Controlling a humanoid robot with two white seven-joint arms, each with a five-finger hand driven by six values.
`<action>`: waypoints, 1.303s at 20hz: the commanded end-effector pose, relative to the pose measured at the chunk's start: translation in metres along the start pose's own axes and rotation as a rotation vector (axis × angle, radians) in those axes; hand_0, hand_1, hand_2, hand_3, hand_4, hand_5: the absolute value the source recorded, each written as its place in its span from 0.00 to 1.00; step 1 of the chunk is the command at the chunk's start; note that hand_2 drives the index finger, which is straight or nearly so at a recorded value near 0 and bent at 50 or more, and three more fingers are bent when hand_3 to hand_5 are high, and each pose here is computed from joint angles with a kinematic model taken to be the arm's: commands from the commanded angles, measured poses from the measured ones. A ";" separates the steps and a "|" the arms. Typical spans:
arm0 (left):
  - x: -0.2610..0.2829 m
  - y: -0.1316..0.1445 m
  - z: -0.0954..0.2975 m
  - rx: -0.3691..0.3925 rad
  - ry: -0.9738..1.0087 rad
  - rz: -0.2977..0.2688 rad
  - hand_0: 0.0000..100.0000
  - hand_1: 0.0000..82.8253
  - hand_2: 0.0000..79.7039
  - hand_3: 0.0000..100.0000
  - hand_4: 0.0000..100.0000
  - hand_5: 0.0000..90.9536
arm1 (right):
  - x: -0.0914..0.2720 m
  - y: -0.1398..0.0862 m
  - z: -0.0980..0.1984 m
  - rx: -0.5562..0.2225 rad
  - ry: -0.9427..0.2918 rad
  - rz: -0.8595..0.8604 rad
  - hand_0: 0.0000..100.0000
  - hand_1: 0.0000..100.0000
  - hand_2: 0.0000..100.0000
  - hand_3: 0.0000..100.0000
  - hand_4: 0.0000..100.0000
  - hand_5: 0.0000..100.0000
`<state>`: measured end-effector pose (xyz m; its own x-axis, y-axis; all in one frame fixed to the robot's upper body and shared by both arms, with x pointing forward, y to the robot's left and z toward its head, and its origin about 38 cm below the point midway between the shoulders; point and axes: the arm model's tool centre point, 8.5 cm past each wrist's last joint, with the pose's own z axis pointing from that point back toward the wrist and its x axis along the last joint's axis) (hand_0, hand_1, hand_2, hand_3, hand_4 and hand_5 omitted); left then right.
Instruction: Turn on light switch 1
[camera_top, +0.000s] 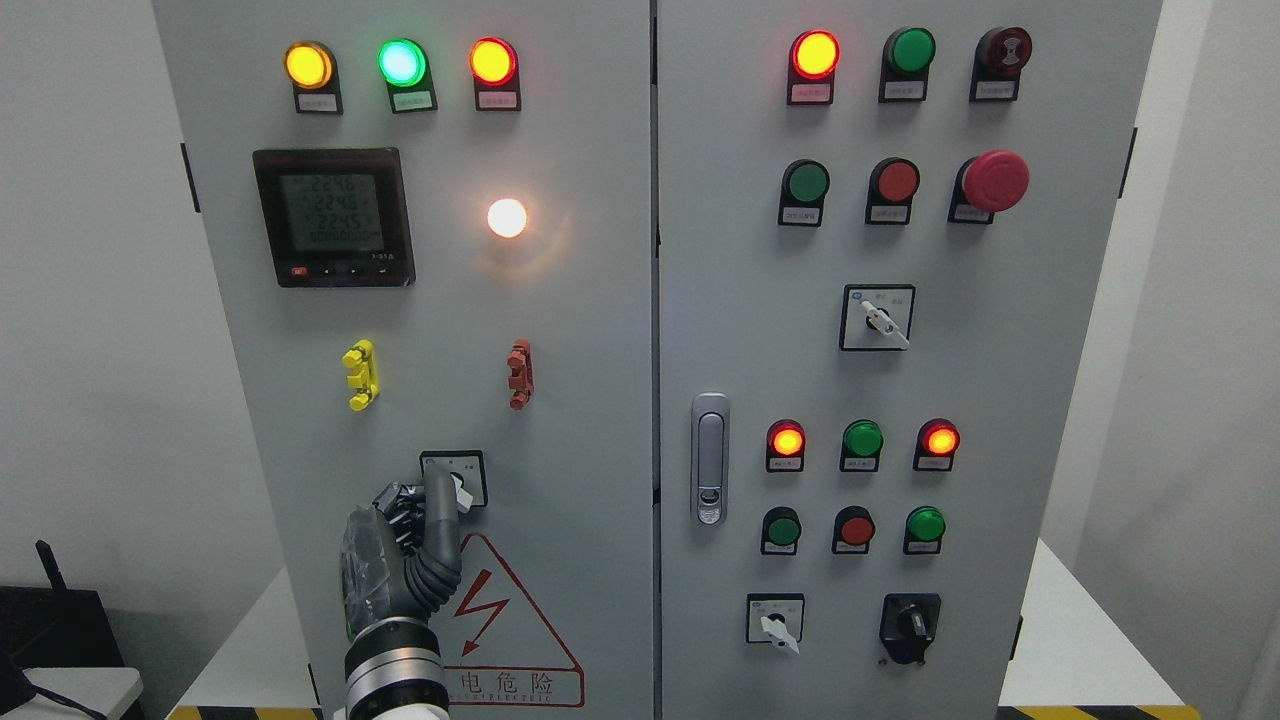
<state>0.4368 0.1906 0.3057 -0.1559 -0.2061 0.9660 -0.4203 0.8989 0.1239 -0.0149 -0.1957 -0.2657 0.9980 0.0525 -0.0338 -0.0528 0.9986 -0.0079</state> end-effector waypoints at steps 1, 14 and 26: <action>0.000 0.000 0.000 -0.001 -0.002 0.001 0.59 0.22 0.67 0.93 0.98 0.95 | 0.000 0.000 0.000 0.002 0.001 -0.017 0.12 0.39 0.00 0.00 0.00 0.00; 0.000 0.000 0.000 -0.001 -0.002 0.001 0.33 0.25 0.67 0.92 0.98 0.95 | 0.000 0.000 0.000 0.002 0.001 -0.018 0.12 0.39 0.00 0.00 0.00 0.00; -0.002 0.001 0.002 -0.001 -0.003 0.005 0.28 0.26 0.68 0.92 0.98 0.95 | 0.000 0.000 0.000 0.002 0.001 -0.018 0.12 0.39 0.00 0.00 0.00 0.00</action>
<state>0.4360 0.1908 0.3051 -0.1613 -0.2046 0.9655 -0.4194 0.8998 0.1206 -0.0149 -0.1957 -0.2657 0.9980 0.0525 -0.0338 -0.0528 0.9986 -0.0079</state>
